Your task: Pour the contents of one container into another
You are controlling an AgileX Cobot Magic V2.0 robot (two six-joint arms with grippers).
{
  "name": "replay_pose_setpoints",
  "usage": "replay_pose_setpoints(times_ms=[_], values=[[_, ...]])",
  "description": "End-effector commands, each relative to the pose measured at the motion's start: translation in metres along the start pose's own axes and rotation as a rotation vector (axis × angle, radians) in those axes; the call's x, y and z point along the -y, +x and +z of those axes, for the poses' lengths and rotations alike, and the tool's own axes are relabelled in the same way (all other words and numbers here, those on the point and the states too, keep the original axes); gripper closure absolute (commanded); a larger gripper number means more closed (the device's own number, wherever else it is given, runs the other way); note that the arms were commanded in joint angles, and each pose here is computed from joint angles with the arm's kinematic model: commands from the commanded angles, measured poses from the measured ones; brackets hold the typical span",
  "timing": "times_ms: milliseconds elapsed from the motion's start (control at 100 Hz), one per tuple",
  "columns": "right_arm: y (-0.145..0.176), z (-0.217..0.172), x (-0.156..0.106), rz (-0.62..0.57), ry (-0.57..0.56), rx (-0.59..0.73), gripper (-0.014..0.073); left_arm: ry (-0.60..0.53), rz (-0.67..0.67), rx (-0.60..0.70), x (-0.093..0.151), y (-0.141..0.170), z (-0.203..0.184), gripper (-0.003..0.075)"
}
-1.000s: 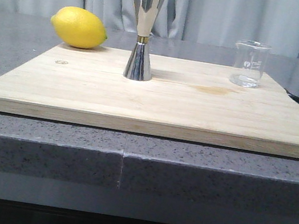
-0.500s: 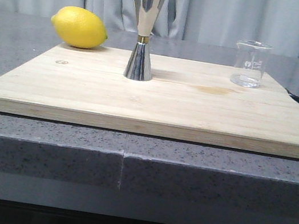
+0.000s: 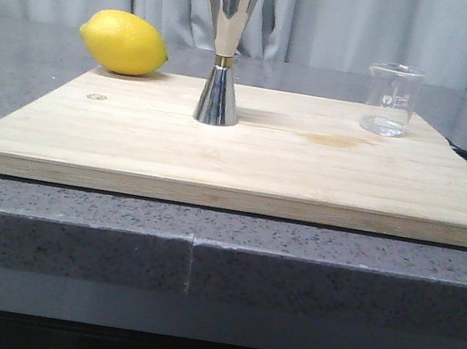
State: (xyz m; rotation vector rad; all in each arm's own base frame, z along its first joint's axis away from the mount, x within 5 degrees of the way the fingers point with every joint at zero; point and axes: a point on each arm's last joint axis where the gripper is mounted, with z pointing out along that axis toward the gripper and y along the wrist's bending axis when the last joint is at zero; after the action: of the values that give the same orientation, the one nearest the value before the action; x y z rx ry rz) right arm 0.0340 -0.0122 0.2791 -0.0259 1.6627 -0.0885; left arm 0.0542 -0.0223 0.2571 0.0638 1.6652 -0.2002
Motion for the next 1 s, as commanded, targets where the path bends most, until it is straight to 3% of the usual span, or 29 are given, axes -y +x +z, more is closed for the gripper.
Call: replay_pose_setpoints(times_ms=[0,710,810,990], values=[[-0.013,-0.001,-0.001,-0.017,-0.014,0.080,0.0667,-0.023,-0.034,0.067,-0.001,-0.013,-0.002,0.0739],[-0.013,-0.001,-0.001,-0.017,-0.014,0.080,0.0667,-0.043,-0.028,0.118,-0.005,-0.017,-0.002,0.0739],[-0.013,-0.001,-0.001,-0.017,-0.014,0.080,0.0667,-0.080,0.057,0.096,-0.008,-0.015,-0.003,0.0739],[-0.013,-0.001,-0.001,-0.017,-0.014,0.080,0.0667,-0.164,-0.001,0.063,-0.017,-0.011,-0.006,0.0739]])
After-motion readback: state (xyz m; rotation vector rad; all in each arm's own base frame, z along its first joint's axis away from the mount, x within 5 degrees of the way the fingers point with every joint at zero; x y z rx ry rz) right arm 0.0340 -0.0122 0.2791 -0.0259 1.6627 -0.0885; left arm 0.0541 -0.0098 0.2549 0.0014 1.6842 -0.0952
